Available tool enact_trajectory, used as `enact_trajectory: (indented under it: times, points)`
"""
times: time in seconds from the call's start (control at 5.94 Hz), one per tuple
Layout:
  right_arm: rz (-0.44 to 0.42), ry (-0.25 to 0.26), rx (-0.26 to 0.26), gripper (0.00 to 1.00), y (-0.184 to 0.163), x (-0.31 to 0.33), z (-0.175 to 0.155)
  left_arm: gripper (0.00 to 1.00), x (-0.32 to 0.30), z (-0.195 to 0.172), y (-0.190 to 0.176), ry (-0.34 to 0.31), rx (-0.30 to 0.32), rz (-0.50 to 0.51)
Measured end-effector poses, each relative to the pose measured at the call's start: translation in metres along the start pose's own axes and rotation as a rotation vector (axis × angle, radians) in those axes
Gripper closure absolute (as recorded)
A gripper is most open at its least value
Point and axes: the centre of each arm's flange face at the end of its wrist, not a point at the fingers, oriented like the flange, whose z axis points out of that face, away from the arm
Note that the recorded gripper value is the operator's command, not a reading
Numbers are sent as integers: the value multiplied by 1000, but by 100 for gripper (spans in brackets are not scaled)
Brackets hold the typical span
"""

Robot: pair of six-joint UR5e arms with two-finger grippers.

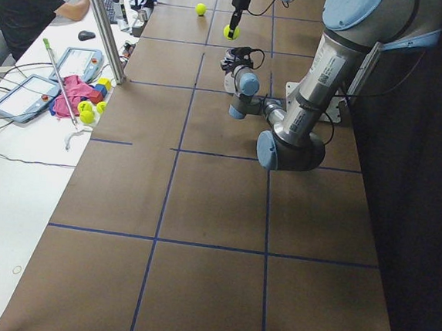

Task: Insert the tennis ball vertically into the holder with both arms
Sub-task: 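Carry the ball with the right gripper over the can's open top and release it, then withdraw the right gripper toward the second tennis ball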

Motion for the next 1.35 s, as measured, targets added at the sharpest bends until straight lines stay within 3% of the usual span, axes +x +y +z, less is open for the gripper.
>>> enact_trajectory:
  times: [0.34,0.51,0.67,0.84,1.35]
  points:
    - [3,10,10,78,11,-18,15,19,0,-1,1,0,0,0]
    - [2,13,8,65,16,-26,20,19,-1,-2,2,-1,-2,0]
    - [0,20,6,21,21,-33,27,19,-1,-3,4,-1,-4,0]
    - [-1,28,11,1,28,-36,34,19,-1,-3,4,-1,-5,-1]
    - [6,21,17,0,36,-39,31,18,-1,-3,4,-1,-3,0]
